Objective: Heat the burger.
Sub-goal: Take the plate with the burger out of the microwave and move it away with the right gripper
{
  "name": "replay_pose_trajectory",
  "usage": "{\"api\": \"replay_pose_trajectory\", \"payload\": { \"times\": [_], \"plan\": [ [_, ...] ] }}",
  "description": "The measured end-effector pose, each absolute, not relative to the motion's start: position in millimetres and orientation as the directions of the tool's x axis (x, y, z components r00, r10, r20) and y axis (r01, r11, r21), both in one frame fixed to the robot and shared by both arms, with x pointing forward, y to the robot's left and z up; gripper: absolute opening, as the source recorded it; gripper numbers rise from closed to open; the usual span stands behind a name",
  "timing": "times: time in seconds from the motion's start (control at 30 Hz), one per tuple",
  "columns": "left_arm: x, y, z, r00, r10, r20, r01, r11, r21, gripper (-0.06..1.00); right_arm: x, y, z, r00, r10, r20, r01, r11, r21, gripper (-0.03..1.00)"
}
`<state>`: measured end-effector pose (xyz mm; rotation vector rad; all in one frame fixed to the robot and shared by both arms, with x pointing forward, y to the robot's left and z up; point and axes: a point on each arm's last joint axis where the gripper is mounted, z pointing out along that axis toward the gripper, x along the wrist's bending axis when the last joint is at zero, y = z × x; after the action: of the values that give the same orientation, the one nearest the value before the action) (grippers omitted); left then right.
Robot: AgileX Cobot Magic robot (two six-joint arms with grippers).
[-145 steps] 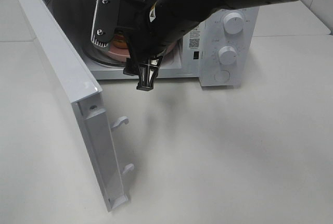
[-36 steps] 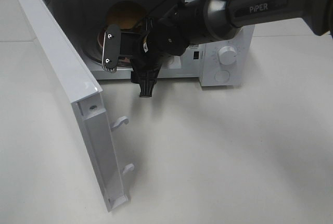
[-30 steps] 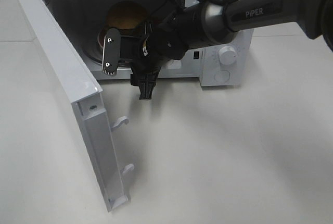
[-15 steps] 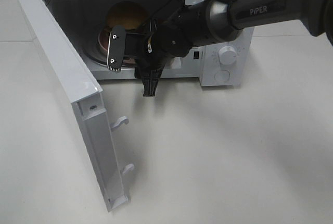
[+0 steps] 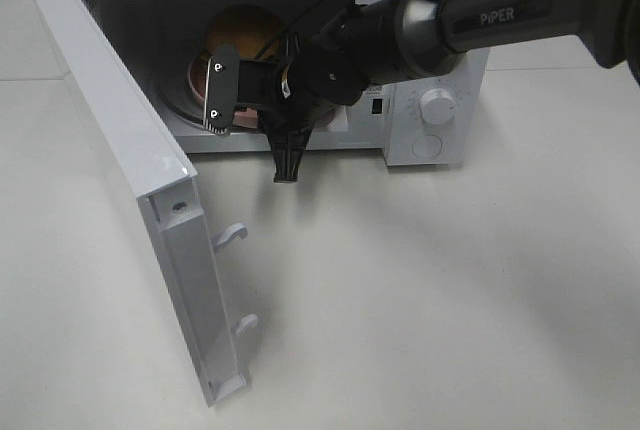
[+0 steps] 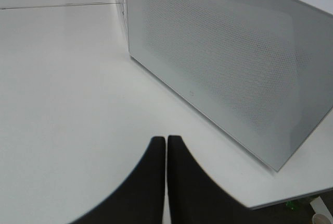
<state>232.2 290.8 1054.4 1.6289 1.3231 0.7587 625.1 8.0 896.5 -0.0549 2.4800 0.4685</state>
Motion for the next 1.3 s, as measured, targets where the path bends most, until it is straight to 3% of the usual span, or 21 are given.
{"api": "replay_pose_trajectory", "payload": {
  "times": [0.6,1.3],
  "plan": [
    [232,291,1054,0.246,0.967,-0.068,0.43,-0.046,0.902,0.0,623,6,896,-0.823,0.025,-0.568,-0.16,0.949,0.273,0.07],
    [232,291,1054,0.246,0.967,-0.068,0.43,-0.046,0.902,0.0,614,-1,921,-0.83,-0.072,-0.554,-0.205,0.962,0.182,0.07]
  ]
}}
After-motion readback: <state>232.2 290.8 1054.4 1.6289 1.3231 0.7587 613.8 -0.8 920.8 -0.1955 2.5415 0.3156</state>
